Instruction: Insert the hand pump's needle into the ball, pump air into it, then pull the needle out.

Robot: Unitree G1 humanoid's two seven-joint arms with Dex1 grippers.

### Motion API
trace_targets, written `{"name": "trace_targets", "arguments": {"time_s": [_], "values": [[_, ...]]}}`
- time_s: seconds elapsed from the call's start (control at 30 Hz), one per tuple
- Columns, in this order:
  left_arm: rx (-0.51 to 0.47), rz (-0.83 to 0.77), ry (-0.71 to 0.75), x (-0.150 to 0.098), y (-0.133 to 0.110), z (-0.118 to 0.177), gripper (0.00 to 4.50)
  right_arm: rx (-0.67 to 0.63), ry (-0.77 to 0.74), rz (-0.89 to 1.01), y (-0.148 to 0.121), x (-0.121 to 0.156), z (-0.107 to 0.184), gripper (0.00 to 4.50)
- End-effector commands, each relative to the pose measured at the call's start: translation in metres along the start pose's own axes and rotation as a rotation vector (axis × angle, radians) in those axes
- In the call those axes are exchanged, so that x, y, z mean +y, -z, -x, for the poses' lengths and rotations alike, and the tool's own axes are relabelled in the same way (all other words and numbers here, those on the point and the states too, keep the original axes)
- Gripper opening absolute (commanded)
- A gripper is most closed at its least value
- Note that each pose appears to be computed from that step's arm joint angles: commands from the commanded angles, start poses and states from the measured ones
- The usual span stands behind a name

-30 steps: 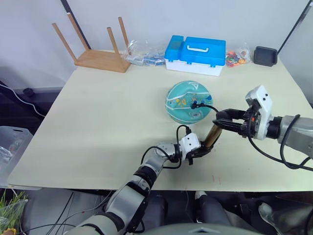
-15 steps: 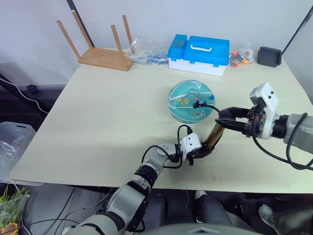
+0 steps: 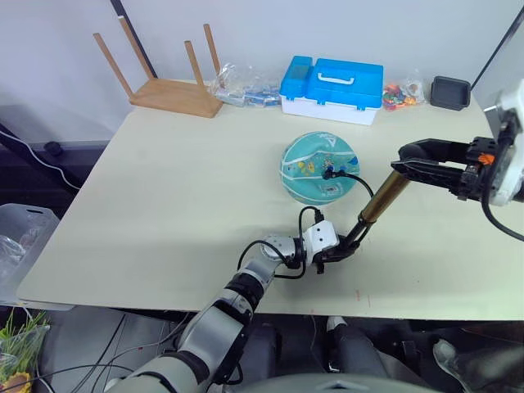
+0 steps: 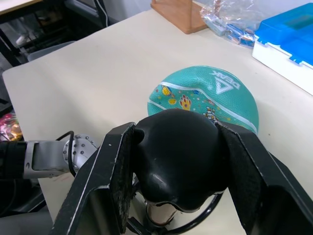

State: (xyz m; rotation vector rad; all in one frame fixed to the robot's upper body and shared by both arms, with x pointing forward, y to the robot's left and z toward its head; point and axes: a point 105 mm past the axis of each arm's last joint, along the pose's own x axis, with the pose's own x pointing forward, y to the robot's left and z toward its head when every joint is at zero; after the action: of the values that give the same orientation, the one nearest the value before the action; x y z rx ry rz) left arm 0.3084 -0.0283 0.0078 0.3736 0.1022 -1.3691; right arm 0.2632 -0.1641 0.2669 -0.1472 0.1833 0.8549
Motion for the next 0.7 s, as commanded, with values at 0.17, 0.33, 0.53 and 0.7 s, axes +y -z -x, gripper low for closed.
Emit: {"name": "trace_targets", "arguments": {"time_s": [0.17,0.33,0.53,0.7], "values": [[0.140,0.070,0.036,-0.017,0.041,0.012,1.12,0.108,0.092,-0.077,0.071,-0.009,-0.030,2.05],[0.134,0.070,0.013,-0.015,0.042,0.017,1.12,0.308,0.057,-0.163,0.168,0.007,-0.053,2.05],[0.142,0.074,0.003,-0.017,0.046,0.021,1.12,0.313,0.043,-0.182,0.193,0.013,-0.059,2.05],[0.149,0.076,-0.004,-0.017,0.047,0.021,1.12,0.156,0.067,-0.131,0.150,0.000,-0.053,2.05]]}}
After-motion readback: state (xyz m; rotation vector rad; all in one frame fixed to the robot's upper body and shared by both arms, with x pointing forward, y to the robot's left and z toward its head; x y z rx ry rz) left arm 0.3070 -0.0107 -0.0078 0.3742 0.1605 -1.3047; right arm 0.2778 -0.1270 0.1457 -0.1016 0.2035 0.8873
